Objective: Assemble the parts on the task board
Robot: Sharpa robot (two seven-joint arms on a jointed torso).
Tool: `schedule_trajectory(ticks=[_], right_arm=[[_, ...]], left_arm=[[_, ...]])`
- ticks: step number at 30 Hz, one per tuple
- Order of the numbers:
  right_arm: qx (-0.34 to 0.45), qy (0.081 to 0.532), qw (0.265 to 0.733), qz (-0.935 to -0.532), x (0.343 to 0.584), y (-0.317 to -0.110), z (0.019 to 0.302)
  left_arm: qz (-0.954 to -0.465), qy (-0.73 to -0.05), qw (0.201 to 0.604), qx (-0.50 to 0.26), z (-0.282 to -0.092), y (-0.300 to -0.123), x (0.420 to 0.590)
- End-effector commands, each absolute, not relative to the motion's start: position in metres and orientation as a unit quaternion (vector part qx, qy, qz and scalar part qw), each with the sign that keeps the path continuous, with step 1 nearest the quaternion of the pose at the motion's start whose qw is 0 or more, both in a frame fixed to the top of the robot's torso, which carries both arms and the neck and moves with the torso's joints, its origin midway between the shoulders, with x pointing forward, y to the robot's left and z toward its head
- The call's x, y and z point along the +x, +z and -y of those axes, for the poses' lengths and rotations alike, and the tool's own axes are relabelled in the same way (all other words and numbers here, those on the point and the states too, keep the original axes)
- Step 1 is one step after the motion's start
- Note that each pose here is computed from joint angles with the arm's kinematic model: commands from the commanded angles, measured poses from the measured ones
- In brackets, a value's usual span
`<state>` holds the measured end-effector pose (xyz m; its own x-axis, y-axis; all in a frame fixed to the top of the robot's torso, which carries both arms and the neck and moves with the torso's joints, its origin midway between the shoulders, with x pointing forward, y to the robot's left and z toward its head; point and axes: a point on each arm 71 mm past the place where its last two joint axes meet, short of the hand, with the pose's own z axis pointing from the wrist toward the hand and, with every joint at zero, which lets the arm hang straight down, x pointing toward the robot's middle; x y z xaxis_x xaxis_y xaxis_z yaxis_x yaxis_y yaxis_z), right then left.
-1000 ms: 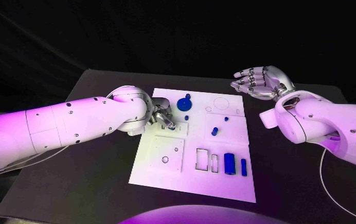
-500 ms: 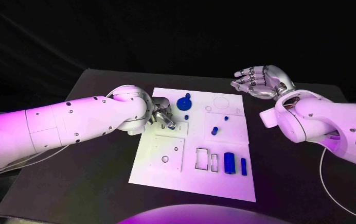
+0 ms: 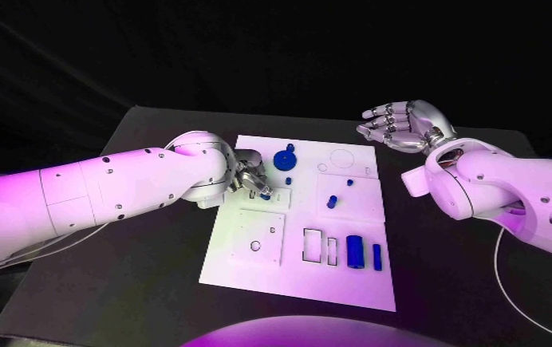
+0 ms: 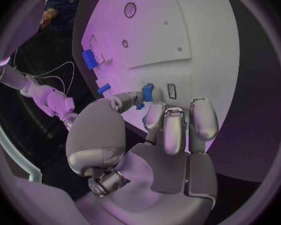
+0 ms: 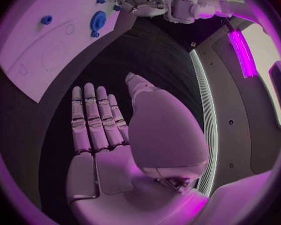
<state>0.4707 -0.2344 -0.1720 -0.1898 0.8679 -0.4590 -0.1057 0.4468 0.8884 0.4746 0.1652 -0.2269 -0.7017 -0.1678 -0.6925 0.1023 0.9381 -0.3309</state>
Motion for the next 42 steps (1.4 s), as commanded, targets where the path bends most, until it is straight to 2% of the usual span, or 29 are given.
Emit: schedule_trajectory(ticks=[1, 42], right_arm=[[0.294, 0.437, 0.561, -0.638, 0.4703, -0.1720, 0.2332], [0.294, 0.437, 0.565, -0.634, 0.4702, -0.1723, 0.2334]], left_arm=[[-0.910, -0.178, 0.375, -0.016, -0.1625, -0.2292, 0.4727], [-0.913, -0.170, 0.371, -0.014, -0.1645, -0.2313, 0.4757]])
